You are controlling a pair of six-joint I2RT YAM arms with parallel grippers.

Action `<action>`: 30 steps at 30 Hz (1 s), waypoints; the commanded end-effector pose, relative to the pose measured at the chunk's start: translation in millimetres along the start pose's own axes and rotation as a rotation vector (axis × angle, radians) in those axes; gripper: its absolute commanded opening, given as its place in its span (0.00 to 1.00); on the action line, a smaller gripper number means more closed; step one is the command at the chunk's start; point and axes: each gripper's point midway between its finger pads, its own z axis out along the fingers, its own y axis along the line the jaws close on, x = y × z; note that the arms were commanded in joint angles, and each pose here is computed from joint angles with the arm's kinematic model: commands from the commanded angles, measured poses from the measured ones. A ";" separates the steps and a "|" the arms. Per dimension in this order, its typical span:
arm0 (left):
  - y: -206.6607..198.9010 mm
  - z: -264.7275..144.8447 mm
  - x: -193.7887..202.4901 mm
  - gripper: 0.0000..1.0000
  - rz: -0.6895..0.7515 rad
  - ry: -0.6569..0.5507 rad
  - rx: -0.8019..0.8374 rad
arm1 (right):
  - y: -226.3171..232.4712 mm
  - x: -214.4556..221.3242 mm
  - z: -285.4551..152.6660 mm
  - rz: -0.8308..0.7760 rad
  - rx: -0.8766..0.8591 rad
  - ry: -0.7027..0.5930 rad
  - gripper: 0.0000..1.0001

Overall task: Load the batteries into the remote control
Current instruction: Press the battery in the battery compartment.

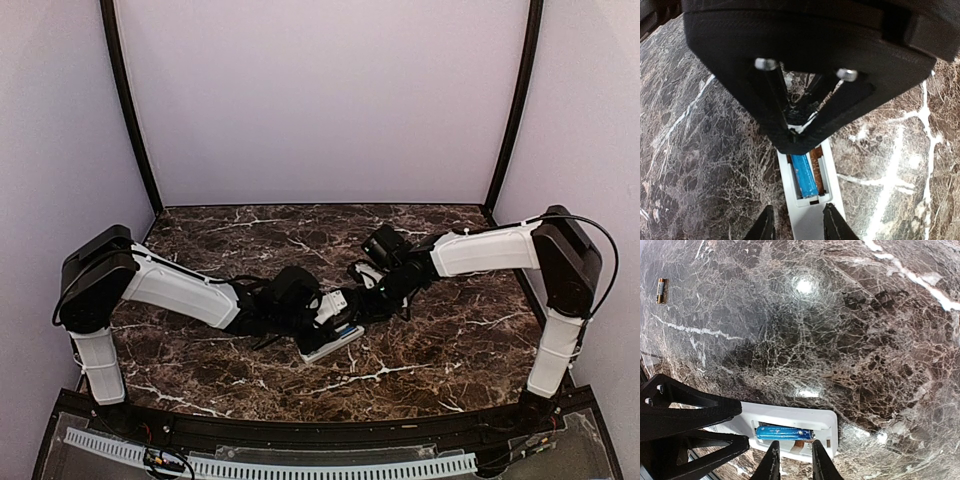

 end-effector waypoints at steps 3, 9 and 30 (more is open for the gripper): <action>-1.4 -8.9 -5.2 0.32 0.026 -0.020 -0.009 | 4.2 0.4 12.5 -0.010 -0.024 0.008 0.20; -0.3 -7.9 -2.0 0.33 0.027 -0.011 -0.017 | 1.8 9.4 23.7 -0.011 -0.006 0.043 0.20; -3.4 -15.8 -0.1 0.39 0.039 -0.020 -0.004 | 53.2 6.0 7.9 -0.081 -0.253 0.046 0.19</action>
